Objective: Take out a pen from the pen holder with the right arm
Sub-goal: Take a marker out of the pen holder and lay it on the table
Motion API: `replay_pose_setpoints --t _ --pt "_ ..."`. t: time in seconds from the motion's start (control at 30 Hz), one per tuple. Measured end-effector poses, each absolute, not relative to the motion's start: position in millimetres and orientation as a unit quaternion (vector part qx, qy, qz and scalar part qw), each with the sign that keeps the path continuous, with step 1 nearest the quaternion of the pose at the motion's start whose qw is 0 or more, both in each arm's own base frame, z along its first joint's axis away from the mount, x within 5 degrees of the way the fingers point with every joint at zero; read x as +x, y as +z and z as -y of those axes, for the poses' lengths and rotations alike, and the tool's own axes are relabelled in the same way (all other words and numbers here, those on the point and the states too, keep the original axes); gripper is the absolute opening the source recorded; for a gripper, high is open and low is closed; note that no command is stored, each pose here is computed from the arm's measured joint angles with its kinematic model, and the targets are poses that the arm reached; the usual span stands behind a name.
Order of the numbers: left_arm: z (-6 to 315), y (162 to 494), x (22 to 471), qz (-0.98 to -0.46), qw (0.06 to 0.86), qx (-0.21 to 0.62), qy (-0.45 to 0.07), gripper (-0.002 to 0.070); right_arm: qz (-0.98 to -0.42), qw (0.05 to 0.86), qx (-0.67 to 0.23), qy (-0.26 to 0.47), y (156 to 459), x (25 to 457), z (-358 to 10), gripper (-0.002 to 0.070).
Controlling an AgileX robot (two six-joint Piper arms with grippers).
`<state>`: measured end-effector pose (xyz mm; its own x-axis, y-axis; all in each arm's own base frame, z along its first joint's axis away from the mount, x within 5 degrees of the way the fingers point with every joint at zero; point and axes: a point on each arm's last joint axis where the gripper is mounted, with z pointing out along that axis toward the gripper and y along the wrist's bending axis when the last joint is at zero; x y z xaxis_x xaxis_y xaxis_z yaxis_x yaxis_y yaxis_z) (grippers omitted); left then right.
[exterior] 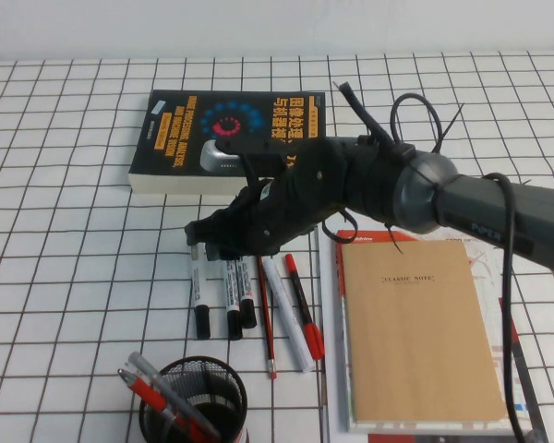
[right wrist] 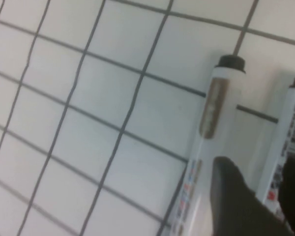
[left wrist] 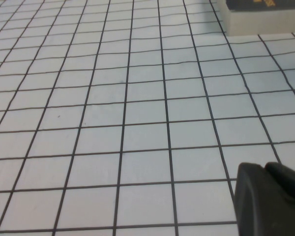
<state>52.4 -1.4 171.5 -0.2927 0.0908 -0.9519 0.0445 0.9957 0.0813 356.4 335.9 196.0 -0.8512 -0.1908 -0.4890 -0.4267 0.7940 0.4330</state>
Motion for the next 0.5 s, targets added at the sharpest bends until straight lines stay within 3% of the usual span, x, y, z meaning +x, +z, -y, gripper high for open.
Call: replay_pose_setpoints --t 0.1,0.3,0.5 --pt "1.4 171.5 52.4 -0.804 0.593 0.042 0.019 -0.0004 -0.918 0.222 -0.201 0.261 223.5 346.1 -330.9 0.0174" --pt "1.4 171.5 52.4 -0.804 0.593 0.042 0.019 -0.0004 -0.901 0.257 -0.247 0.245 289.2 300.7 -301.3 0.0019" --pt "1.4 171.5 52.4 -0.804 0.593 0.042 0.019 -0.0004 -0.895 0.28 -0.266 0.225 319.2 248.2 -248.2 -0.0011"
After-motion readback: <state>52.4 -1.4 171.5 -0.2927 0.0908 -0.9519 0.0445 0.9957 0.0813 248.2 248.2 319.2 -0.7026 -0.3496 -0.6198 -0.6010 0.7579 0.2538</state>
